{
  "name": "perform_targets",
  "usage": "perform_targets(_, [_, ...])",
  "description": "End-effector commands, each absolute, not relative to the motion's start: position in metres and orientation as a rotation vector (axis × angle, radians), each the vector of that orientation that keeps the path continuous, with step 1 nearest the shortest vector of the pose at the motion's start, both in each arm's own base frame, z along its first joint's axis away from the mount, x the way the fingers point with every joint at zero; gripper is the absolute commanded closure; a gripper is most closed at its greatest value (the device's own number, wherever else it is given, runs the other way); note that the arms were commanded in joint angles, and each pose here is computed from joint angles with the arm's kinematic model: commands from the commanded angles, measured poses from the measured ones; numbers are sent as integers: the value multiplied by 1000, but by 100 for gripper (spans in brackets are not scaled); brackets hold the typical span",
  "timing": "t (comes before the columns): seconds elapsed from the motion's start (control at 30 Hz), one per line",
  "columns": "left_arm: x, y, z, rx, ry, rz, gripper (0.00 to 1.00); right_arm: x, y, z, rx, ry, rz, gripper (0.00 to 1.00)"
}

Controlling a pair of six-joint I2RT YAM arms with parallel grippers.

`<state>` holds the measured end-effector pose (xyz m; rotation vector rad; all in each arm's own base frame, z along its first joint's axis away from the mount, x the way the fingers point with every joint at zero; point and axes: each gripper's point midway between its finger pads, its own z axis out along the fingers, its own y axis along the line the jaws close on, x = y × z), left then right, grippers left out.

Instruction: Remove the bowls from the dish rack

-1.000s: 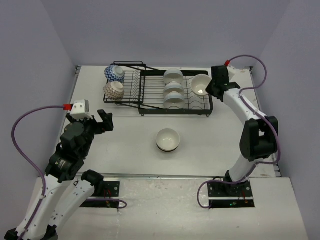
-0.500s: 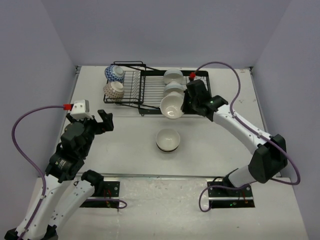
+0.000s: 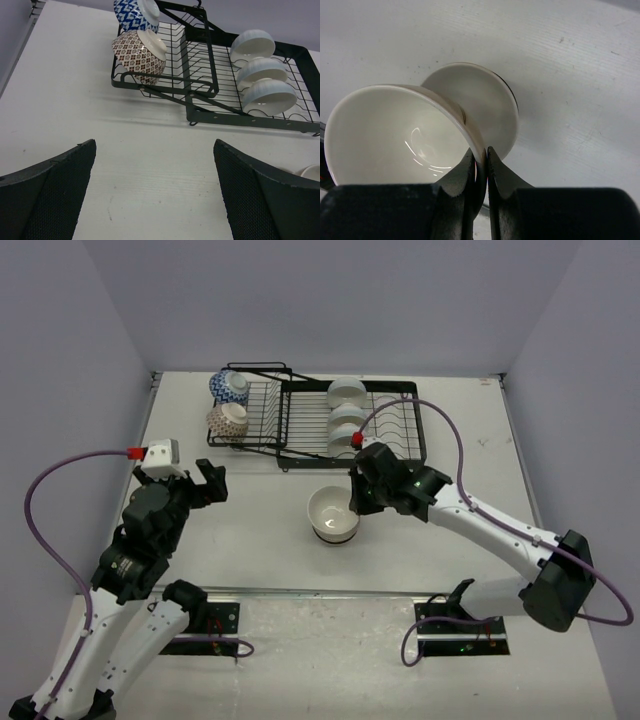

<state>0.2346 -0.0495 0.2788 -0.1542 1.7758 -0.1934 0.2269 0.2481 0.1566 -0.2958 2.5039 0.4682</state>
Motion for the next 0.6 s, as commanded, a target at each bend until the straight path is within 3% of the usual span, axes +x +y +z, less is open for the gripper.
perform_targets(0.0, [238,-48,284,-151,1752,-180,0,236,256,168,-267,2418,540,100])
perform_targets(0.57, [238,-50,284,-142,1754,-191,0,258,263,134,-231,2428,471,100])
